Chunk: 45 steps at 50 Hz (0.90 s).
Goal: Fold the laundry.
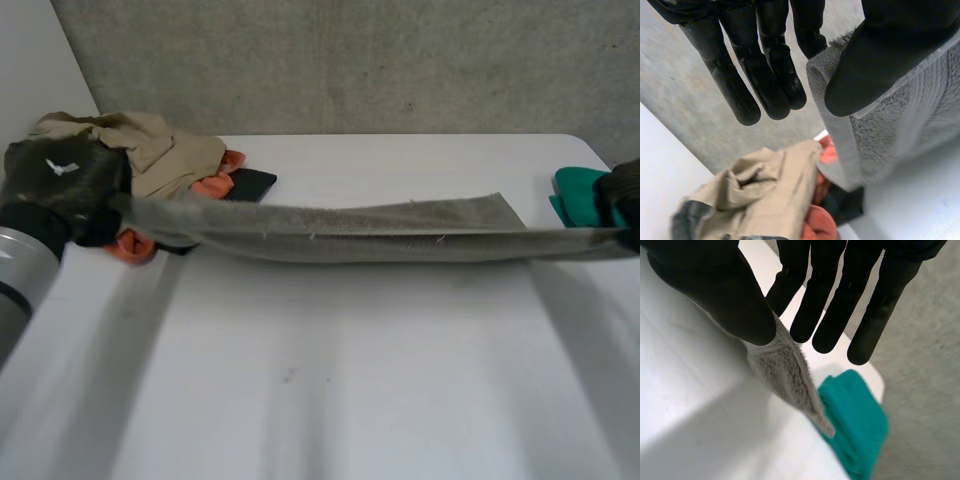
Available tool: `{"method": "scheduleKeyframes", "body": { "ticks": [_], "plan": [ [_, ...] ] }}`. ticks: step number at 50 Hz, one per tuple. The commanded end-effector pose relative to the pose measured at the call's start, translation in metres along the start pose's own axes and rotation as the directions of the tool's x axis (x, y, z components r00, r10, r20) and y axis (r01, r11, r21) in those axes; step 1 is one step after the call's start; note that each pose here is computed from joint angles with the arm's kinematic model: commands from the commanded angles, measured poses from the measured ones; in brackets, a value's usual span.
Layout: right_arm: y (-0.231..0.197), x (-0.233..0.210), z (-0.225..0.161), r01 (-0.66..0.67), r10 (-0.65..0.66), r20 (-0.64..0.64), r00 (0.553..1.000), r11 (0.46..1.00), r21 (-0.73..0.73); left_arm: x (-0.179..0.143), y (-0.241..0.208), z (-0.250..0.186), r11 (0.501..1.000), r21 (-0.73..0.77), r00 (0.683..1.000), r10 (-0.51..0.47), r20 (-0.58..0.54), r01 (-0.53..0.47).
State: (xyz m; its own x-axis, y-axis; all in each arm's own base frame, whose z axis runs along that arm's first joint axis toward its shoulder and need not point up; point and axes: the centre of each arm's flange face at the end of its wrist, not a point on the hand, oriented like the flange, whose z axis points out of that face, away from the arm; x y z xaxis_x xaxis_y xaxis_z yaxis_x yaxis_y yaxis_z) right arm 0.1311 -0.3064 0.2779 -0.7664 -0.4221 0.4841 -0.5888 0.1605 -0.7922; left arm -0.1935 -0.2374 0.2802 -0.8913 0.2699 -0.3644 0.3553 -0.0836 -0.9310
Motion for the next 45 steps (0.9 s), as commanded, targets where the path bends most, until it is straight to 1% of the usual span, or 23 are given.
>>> {"method": "scheduleKeyframes", "body": {
  "ticks": [1, 5, 8, 9, 11, 13, 16, 17, 20, 21, 22, 24, 25, 26, 28, 29, 30, 33, 34, 37, 38, 43, 45],
  "plan": [
    [-0.021, 0.003, -0.042, 0.214, -0.214, 0.014, 0.977, 0.976, -0.033, -0.014, -0.024, -0.018, 1.000, 0.029, 1.000, 0.002, 0.031, -0.003],
    [-0.012, -0.006, -0.039, 0.234, -0.230, 0.066, 0.971, 0.970, -0.065, -0.004, -0.006, -0.016, 0.999, -0.032, 1.000, -0.003, -0.010, 0.003],
    [0.003, -0.014, -0.019, 0.218, -0.204, 0.132, 0.970, 0.971, -0.103, 0.008, 0.027, -0.004, 0.988, -0.154, 0.998, -0.016, -0.061, 0.006],
    [0.012, -0.023, -0.003, 0.215, -0.192, 0.182, 0.964, 0.969, -0.120, 0.012, 0.037, 0.000, 0.982, -0.188, 0.997, -0.021, -0.072, 0.007],
    [0.018, -0.033, 0.012, 0.221, -0.191, 0.211, 0.959, 0.967, -0.129, 0.020, 0.061, 0.014, 0.963, -0.269, 0.994, -0.035, -0.101, 0.006],
    [0.023, -0.042, 0.032, 0.234, -0.201, 0.209, 0.957, 0.962, -0.143, 0.022, 0.071, 0.027, 0.958, -0.288, 0.994, -0.038, -0.106, 0.005],
    [0.021, -0.042, 0.052, 0.240, -0.220, 0.146, 0.965, 0.961, -0.139, 0.025, 0.075, 0.060, 0.966, -0.259, 0.995, -0.027, -0.095, 0.002],
    [0.011, -0.037, 0.065, 0.246, -0.240, 0.064, 0.969, 0.963, -0.111, 0.025, 0.072, 0.068, 0.971, -0.238, 0.996, -0.023, -0.092, 0.001],
    [-0.010, -0.025, 0.082, 0.248, -0.250, -0.083, 0.965, 0.968, -0.030, 0.026, 0.040, 0.101, 0.996, -0.091, 0.998, -0.005, -0.058, -0.001],
    [-0.032, -0.015, 0.089, 0.246, -0.230, -0.197, 0.953, 0.967, 0.062, 0.022, 0.028, 0.110, 0.999, -0.042, 0.999, -0.006, -0.037, 0.004],
    [-0.044, -0.008, 0.092, 0.247, -0.211, -0.256, 0.943, 0.962, 0.118, 0.010, 0.002, 0.126, 0.998, 0.061, 1.000, -0.012, 0.018, 0.011],
    [-0.069, 0.006, 0.094, 0.251, -0.152, -0.363, 0.919, 0.937, 0.242, -0.001, -0.027, 0.138, 0.985, 0.172, 0.997, -0.022, 0.074, 0.009],
    [-0.092, 0.019, 0.094, 0.262, -0.076, -0.450, 0.890, 0.892, 0.369, -0.005, -0.042, 0.141, 0.973, 0.229, 0.994, -0.032, 0.101, 0.008],
    [-0.102, 0.026, 0.092, 0.273, -0.035, -0.488, 0.872, 0.863, 0.425, -0.019, -0.069, 0.148, 0.938, 0.345, 0.984, -0.069, 0.163, 0.009],
    [-0.121, 0.040, 0.085, 0.301, 0.046, -0.551, 0.833, 0.798, 0.521, -0.030, -0.093, 0.149, 0.890, 0.456, 0.972, -0.119, 0.203, 0.014],
    [-0.137, 0.048, 0.075, 0.332, 0.113, -0.585, 0.803, 0.730, 0.597, -0.036, -0.101, 0.150, 0.865, 0.501, 0.963, -0.147, 0.224, 0.016],
    [-0.142, 0.050, 0.073, 0.345, 0.129, -0.593, 0.795, 0.707, 0.617, -0.042, -0.116, 0.149, 0.817, 0.577, 0.949, -0.196, 0.246, 0.019],
    [-0.150, 0.052, 0.066, 0.371, 0.145, -0.603, 0.785, 0.669, 0.644, -0.047, -0.125, 0.148, 0.781, 0.625, 0.933, -0.232, 0.274, 0.011],
    [-0.151, 0.051, 0.066, 0.370, 0.142, -0.598, 0.788, 0.667, 0.646, -0.051, -0.125, 0.147, 0.782, 0.624, 0.927, -0.239, 0.288, 0.007],
    [-0.148, 0.047, 0.068, 0.364, 0.127, -0.581, 0.804, 0.668, 0.650, -0.048, -0.117, 0.148, 0.802, 0.597, 0.930, -0.234, 0.284, 0.019],
    [-0.147, 0.044, 0.069, 0.360, 0.121, -0.574, 0.810, 0.670, 0.649, -0.043, -0.107, 0.148, 0.825, 0.564, 0.935, -0.223, 0.275, 0.030],
    [-0.127, 0.030, 0.081, 0.319, 0.073, -0.515, 0.854, 0.709, 0.629, -0.030, -0.069, 0.148, 0.895, 0.442, 0.948, -0.192, 0.253, 0.064],
    [-0.111, 0.018, 0.090, 0.291, 0.038, -0.471, 0.881, 0.741, 0.605, -0.019, -0.046, 0.147, 0.926, 0.368, 0.957, -0.173, 0.232, 0.078]
  ]
}}
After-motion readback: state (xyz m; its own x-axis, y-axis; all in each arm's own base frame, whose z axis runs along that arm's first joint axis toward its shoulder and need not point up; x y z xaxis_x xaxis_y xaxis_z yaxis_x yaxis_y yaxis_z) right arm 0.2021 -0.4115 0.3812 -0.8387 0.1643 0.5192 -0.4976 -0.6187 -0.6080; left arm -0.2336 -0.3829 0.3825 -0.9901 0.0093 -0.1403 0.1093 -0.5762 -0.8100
